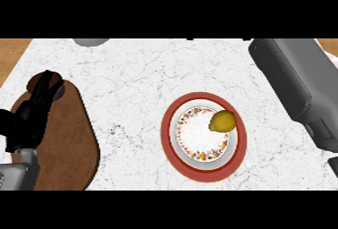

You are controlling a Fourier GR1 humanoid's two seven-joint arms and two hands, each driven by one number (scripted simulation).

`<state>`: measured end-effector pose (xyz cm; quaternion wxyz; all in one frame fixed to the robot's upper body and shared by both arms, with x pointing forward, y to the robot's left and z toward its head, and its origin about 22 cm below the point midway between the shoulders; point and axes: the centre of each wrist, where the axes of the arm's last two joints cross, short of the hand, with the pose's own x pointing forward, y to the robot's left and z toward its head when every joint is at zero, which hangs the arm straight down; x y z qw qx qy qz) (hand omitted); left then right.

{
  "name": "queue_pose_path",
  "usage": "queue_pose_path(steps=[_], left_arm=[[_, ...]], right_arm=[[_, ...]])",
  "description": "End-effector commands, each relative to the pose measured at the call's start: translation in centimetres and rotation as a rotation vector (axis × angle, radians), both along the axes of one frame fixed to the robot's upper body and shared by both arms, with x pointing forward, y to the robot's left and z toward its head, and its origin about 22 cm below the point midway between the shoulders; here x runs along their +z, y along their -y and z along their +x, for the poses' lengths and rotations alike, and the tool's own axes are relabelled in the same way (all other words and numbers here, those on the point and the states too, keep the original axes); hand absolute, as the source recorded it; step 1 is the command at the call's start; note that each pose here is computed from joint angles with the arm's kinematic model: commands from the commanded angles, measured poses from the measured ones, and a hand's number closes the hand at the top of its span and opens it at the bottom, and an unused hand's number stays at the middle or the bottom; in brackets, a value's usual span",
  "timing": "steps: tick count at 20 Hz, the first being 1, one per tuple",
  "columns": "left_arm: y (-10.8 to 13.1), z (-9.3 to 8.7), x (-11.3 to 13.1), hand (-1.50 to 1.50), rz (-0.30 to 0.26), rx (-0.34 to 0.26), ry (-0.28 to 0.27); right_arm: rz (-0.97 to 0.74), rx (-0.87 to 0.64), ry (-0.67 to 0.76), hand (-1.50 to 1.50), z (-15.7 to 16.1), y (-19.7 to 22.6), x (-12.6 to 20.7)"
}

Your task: Pick the tomato from the plate and place it in the bowl

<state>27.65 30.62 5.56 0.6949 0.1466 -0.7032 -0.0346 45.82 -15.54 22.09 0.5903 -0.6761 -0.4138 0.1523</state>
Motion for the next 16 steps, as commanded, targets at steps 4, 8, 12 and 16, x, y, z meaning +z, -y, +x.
queue_pose_path(steps=[4,8,12,16], left_arm=[[-0.9,0.7,0.1,0.0,0.002,0.013,-0.005],[0.3,0.4,-0.5,0.0,-0.007,-0.005,0.0],[0.3,-0.1,0.6,0.0,-0.011,0.003,-0.009],[-1.0,-0.3,1.4,0.0,0.007,-0.004,0.016]], right_arm=[[0.07,-0.157,0.136,1.5,-0.3,3.2,2.2],[0.115,-0.162,0.163,1.5,-0.7,7.3,1.1],[0.146,-0.169,0.155,1.5,-1.1,11.9,0.8],[0.153,-0.171,0.18,1.5,-2.3,16.7,-4.3]])
